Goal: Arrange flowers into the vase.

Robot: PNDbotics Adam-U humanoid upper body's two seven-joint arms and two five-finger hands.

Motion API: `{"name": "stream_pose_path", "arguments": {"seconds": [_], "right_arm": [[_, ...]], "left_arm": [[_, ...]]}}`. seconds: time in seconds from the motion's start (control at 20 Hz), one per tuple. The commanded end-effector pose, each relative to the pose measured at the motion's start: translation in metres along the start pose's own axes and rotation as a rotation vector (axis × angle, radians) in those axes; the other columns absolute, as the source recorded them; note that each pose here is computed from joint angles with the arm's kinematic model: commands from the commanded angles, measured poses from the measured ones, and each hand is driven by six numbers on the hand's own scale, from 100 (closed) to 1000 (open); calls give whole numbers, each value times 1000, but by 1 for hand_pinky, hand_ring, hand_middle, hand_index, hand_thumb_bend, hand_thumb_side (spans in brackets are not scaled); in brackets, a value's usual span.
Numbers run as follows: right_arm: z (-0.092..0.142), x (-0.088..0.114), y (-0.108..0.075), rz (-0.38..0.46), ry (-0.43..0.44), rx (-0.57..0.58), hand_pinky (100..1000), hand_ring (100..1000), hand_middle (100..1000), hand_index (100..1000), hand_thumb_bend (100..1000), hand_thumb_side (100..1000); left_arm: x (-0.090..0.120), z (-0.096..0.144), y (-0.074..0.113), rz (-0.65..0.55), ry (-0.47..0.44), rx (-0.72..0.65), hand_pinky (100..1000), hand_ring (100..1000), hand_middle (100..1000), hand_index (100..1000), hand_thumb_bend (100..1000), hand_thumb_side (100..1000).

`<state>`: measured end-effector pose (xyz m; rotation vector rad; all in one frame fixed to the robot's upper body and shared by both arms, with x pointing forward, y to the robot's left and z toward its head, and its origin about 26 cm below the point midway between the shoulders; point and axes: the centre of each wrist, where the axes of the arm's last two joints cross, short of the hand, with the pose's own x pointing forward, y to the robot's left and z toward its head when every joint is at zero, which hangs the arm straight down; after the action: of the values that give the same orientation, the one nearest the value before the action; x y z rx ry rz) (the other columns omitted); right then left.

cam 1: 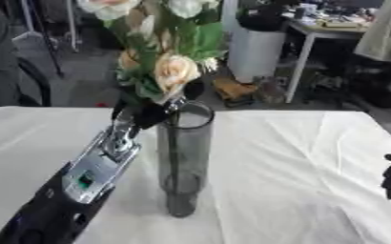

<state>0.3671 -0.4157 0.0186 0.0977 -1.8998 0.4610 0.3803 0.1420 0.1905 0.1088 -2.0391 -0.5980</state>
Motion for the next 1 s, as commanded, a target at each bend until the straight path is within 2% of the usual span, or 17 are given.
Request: {"name": "stream_pose_path", "arguments": {"seconds": [0.05, 0.4, 1.0], "right_arm": [[-7, 11, -10, 70, -81, 62, 318, 475, 510, 802, 100, 744], [-6, 11, -10, 69, -80, 61, 318, 475, 510, 802, 100, 746], [-6, 11, -10, 69, -80, 61, 318, 474, 510, 801, 100, 746]], "left_arm": [[3, 0, 1, -9, -9, -9, 428, 683, 455, 577, 1000, 788], [9, -1, 2, -24, -44, -19, 453, 697, 472, 598, 1000, 791], [19, 0, 4, -102, -118, -42, 589, 799, 572, 667, 1000, 816]]}}
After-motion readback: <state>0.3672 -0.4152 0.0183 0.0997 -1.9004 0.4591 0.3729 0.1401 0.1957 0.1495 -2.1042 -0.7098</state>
